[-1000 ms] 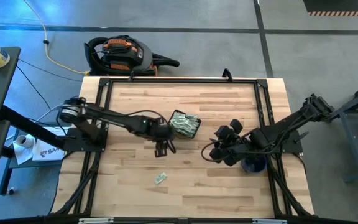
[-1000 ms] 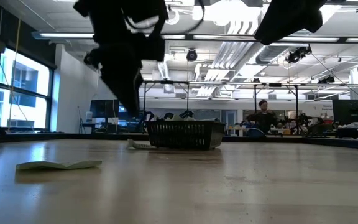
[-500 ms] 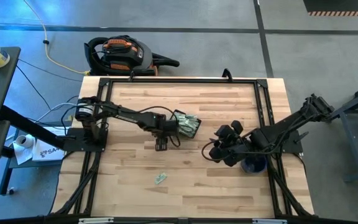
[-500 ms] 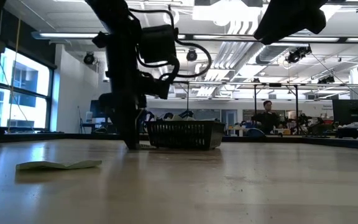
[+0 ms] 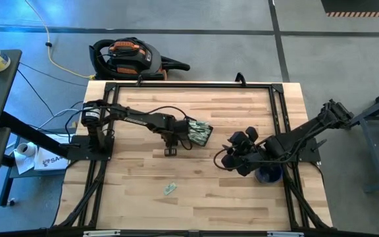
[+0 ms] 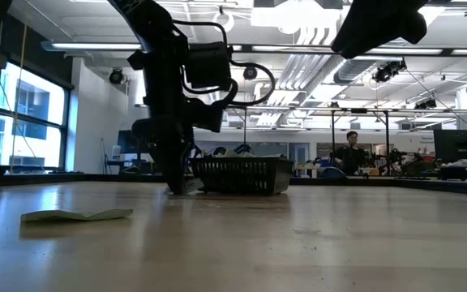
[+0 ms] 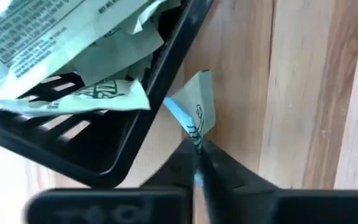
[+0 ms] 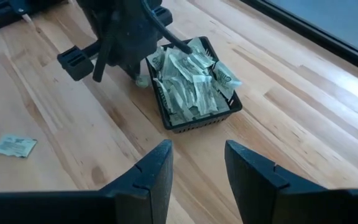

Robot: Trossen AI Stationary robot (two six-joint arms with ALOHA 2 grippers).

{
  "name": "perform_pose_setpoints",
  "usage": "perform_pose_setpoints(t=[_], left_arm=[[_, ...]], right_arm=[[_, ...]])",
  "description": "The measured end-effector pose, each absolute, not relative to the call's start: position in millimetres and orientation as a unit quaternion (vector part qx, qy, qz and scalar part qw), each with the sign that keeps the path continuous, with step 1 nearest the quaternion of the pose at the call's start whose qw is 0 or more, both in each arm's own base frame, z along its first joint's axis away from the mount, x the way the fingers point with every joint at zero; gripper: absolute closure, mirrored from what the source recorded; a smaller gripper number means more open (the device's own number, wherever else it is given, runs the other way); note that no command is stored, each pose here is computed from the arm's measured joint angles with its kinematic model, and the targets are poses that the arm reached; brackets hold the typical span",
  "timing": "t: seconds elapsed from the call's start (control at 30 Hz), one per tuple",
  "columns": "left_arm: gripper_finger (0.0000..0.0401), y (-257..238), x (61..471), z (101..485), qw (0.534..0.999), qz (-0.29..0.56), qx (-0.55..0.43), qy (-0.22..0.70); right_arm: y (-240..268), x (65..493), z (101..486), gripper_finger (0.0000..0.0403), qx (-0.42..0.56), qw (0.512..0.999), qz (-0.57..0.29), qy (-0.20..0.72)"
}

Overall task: Pick and place Stevia / Truvia into bins
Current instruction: Put the stevia packet into the black bin

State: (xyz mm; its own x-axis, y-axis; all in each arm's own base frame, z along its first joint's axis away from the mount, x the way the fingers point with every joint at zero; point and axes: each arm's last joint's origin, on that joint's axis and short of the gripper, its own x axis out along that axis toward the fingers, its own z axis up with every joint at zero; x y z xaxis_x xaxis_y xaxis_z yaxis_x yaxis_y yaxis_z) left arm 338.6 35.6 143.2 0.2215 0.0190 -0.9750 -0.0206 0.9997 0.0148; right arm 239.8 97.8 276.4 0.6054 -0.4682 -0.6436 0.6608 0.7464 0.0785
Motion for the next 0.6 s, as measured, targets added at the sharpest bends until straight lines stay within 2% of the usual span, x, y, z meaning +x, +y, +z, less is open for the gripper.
perform_pose_setpoints(t=[0.07,0.17,0.33,0.4,0.5,0.6], left_arm=[[0.0373,35,336,146,0.779,0.009,-0.003,0.627],[0.0377,31,322,155,0.754,-0.013,-0.023,0.656],[0.0367,28,304,205,0.784,-0.027,-0.038,0.619],[0.0373,28,301,225,0.81,-0.024,-0.029,0.585],[0.0376,31,309,254,0.858,-0.008,0.023,0.513],[0.0376,36,325,256,0.877,-0.015,0.08,0.473]], right_arm=[[98,240,276,0.0265,0.155,0.882,-0.32,0.309],[97,239,276,0.0265,0.153,0.882,-0.322,0.309],[97,238,276,0.0265,0.145,0.881,-0.328,0.309],[96,238,276,0.0265,0.142,0.881,-0.33,0.309],[96,238,276,0.0265,0.139,0.881,-0.333,0.308],[95,238,276,0.0265,0.137,0.88,-0.338,0.304]])
